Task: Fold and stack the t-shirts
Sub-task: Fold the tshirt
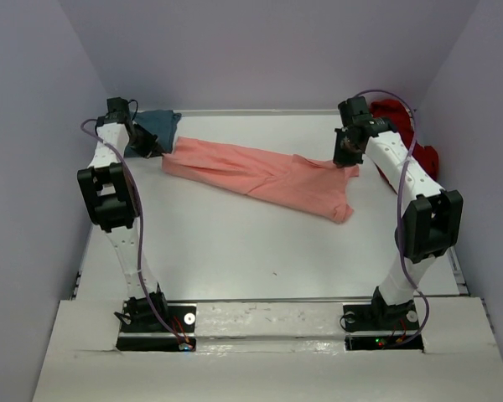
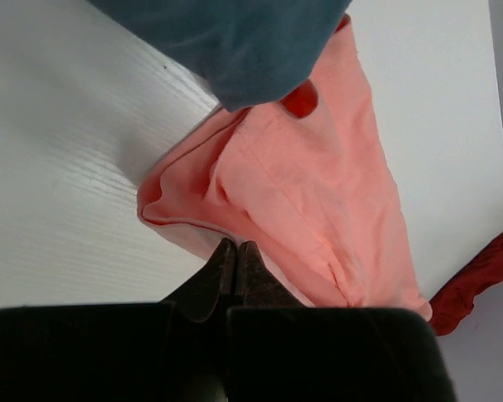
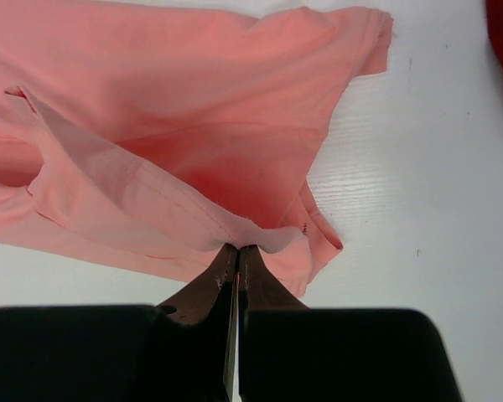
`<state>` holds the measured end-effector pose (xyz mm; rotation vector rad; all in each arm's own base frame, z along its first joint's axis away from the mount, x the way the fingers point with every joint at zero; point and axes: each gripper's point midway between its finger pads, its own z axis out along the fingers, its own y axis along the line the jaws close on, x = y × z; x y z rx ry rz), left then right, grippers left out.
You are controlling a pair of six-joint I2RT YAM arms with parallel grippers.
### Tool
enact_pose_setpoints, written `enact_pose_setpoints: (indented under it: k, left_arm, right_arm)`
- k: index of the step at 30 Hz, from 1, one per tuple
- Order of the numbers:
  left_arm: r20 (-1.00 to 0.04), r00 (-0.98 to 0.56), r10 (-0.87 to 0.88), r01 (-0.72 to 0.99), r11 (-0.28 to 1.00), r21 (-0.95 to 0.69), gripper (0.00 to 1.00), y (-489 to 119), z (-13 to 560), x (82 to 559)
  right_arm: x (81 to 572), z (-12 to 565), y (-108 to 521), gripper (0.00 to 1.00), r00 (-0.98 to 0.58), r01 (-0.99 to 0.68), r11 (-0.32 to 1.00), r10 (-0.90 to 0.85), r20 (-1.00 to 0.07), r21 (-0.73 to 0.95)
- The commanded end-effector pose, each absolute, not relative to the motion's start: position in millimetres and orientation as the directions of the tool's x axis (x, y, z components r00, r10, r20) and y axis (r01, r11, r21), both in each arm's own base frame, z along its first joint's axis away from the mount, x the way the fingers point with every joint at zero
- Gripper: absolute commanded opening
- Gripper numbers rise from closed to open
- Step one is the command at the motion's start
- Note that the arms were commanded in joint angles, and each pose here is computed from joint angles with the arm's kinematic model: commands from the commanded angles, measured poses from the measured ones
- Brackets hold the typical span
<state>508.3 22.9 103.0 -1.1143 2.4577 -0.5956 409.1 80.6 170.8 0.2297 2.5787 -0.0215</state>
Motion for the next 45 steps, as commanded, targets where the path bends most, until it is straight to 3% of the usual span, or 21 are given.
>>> enact_pose_setpoints:
  k: [1,13,45]
  left_arm:
    - [-0.186,-0.632,-0.752,-0.567,0.613,-0.551,0.0,8,130,523]
    - [-0.156,-0.664,-0.731,-0.548,0.617,-0.565,0.0,-16,123,542]
    - [-0.155,-0.619,-0.77,-0.578,0.58,-0.574,0.0,7,110,562]
  right_arm:
    - [431,187,79,0.0,-0.79,0.159,0.986,0.16,-0.592,0.054]
    - [451,190,72,0.0,-0.774,0.163,0.985,0.159,-0.612,0.05]
    - [483,181,28,0.0,-0.764,0.23,0.972,0.212,-0.609,0.049]
